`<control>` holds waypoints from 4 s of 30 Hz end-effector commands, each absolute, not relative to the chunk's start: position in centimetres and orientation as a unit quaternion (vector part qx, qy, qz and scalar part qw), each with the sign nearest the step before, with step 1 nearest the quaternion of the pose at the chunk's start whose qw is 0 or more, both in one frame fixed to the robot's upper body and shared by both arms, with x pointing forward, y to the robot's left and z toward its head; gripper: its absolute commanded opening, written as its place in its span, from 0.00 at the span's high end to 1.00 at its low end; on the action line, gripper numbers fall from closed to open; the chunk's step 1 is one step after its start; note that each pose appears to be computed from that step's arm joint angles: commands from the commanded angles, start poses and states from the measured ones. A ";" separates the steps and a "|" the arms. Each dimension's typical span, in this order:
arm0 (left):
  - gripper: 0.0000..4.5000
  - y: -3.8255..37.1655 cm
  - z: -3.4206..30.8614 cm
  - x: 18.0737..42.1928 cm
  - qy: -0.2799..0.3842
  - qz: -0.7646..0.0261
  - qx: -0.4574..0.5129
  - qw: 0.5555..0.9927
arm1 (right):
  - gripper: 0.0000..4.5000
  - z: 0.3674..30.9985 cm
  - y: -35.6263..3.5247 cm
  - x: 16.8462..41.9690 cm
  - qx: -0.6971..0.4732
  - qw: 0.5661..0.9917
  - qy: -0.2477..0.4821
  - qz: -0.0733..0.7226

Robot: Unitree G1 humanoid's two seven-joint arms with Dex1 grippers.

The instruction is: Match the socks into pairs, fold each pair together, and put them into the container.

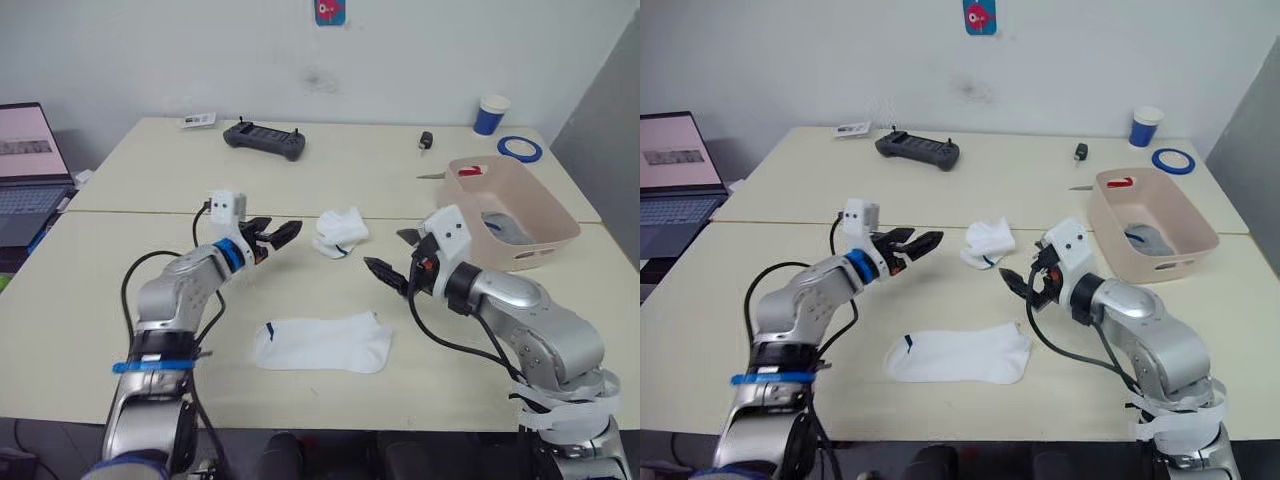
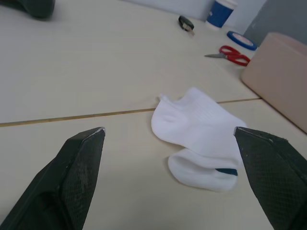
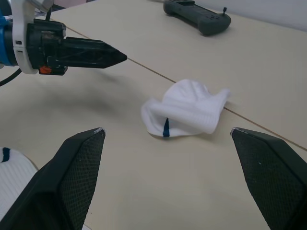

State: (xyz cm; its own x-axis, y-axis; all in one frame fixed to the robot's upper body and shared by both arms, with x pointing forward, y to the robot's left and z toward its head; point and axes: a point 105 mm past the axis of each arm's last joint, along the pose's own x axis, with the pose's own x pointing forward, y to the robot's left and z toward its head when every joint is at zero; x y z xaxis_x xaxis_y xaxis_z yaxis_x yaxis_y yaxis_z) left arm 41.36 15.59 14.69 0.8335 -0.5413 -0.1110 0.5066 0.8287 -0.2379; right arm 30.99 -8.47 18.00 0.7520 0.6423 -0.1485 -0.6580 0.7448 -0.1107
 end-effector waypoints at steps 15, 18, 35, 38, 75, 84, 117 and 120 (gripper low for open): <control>0.28 8.6 13.7 46.2 0.123 -0.300 0.016 0.946 | 0.00 18.5 -7.8 28.2 -0.090 0.937 0.036 0.337; 0.47 8.6 13.8 46.2 0.122 -0.301 0.010 0.946 | 0.00 18.4 -8.0 28.0 -0.091 0.938 0.038 0.331; 1.00 10.0 14.4 45.8 0.084 -0.318 -0.075 0.941 | 0.00 17.9 -7.6 28.1 -0.102 0.933 0.037 0.344; 1.00 11.0 15.5 45.7 0.057 -0.313 -0.100 0.943 | 0.00 17.8 -7.5 28.1 -0.103 0.932 0.037 0.346; 1.00 2.2 13.9 35.3 0.027 -0.389 0.009 0.921 | 0.00 17.0 -12.4 29.1 -0.167 0.937 0.080 0.294; 0.66 1.0 15.2 33.9 0.026 -0.431 -0.032 0.901 | 0.00 16.8 -12.9 29.0 -0.163 0.943 0.084 0.277; 0.09 14.5 10.2 38.5 0.169 -0.279 -0.044 0.944 | 0.00 16.0 -10.3 29.1 -0.168 0.928 0.071 0.324; 0.26 13.4 9.6 38.4 0.184 -0.298 -0.050 0.935 | 0.00 16.0 -10.2 29.2 -0.169 0.928 0.069 0.324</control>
State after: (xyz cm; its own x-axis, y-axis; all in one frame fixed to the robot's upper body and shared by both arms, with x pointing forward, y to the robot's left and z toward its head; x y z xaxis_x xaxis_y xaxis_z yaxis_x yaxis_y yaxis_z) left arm 38.58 14.29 9.96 0.7818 -0.5447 -0.3036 0.5090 0.8386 -0.1940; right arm 29.25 -10.59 15.13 0.7783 0.5624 -0.2791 -0.6242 0.7408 -0.2481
